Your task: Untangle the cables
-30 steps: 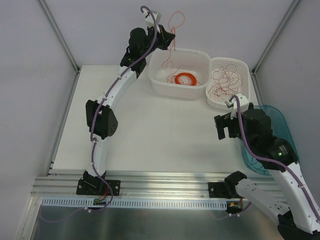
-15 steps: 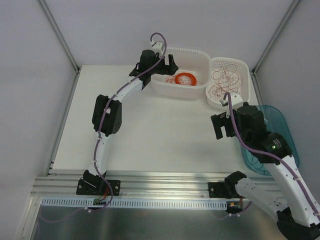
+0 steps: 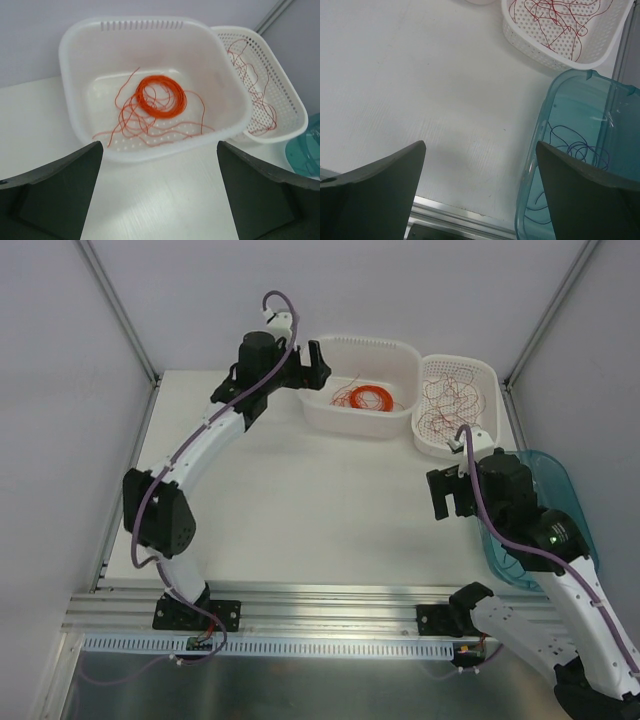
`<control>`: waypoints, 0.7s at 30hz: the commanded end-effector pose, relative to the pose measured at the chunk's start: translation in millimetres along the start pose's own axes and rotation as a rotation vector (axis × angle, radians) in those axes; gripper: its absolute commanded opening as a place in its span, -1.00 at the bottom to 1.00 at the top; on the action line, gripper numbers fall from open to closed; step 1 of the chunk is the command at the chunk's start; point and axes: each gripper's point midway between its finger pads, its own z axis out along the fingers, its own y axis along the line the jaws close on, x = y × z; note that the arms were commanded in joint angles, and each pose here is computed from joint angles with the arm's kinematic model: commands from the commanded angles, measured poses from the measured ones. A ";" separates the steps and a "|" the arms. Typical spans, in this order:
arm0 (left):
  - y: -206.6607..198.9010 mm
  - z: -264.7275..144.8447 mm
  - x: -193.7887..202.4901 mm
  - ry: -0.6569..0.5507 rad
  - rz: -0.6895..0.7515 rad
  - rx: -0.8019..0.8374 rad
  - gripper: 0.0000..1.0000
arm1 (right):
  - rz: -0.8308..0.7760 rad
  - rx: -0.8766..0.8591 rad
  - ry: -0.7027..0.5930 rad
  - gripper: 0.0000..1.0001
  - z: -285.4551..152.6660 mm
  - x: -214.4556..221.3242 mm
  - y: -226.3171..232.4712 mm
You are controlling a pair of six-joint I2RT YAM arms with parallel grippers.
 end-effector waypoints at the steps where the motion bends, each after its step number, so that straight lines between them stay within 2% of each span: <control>1: 7.0 -52.0 9.9 0.038 0.003 -0.080 0.98 | 0.068 0.050 -0.038 0.93 -16.2 -7.6 -11.6; 2: 15.2 -62.0 34.5 0.083 -0.005 -0.110 0.98 | 0.089 0.056 -0.040 0.93 -17.4 -7.1 -12.2; 3: 12.2 -86.4 22.5 0.046 -0.010 -0.120 0.98 | 0.103 0.067 -0.046 0.93 -19.2 -7.8 -14.1; 7: 19.2 -148.8 43.0 0.053 -0.012 -0.157 0.98 | 0.162 0.080 -0.080 0.93 -27.4 -3.6 -16.8; 9: 22.9 -184.9 47.3 0.019 -0.037 -0.187 0.99 | 0.181 0.082 -0.094 0.93 -29.2 -2.9 -17.3; 12: 24.6 -218.2 69.1 0.033 -0.060 -0.198 0.98 | 0.185 0.058 -0.123 0.93 -35.1 -1.5 -15.0; 13: 20.4 -239.8 59.8 -0.020 -0.058 -0.192 0.98 | 0.204 0.064 -0.141 0.93 -37.2 -3.1 -16.5; 14: 23.1 -251.8 68.7 -0.002 -0.064 -0.212 0.98 | 0.214 0.075 -0.151 0.93 -38.3 -2.2 -18.6; 15: 25.0 -271.1 67.9 -0.041 -0.073 -0.234 0.98 | 0.236 0.087 -0.193 0.93 -46.6 -4.9 -23.1; 17: 31.8 -291.6 83.0 -0.022 -0.089 -0.279 0.98 | 0.255 0.073 -0.245 0.93 -60.0 -10.4 -25.2; 21: 36.2 -344.4 82.9 -0.127 -0.133 -0.333 0.98 | 0.355 0.089 -0.414 0.93 -98.8 -15.0 -40.3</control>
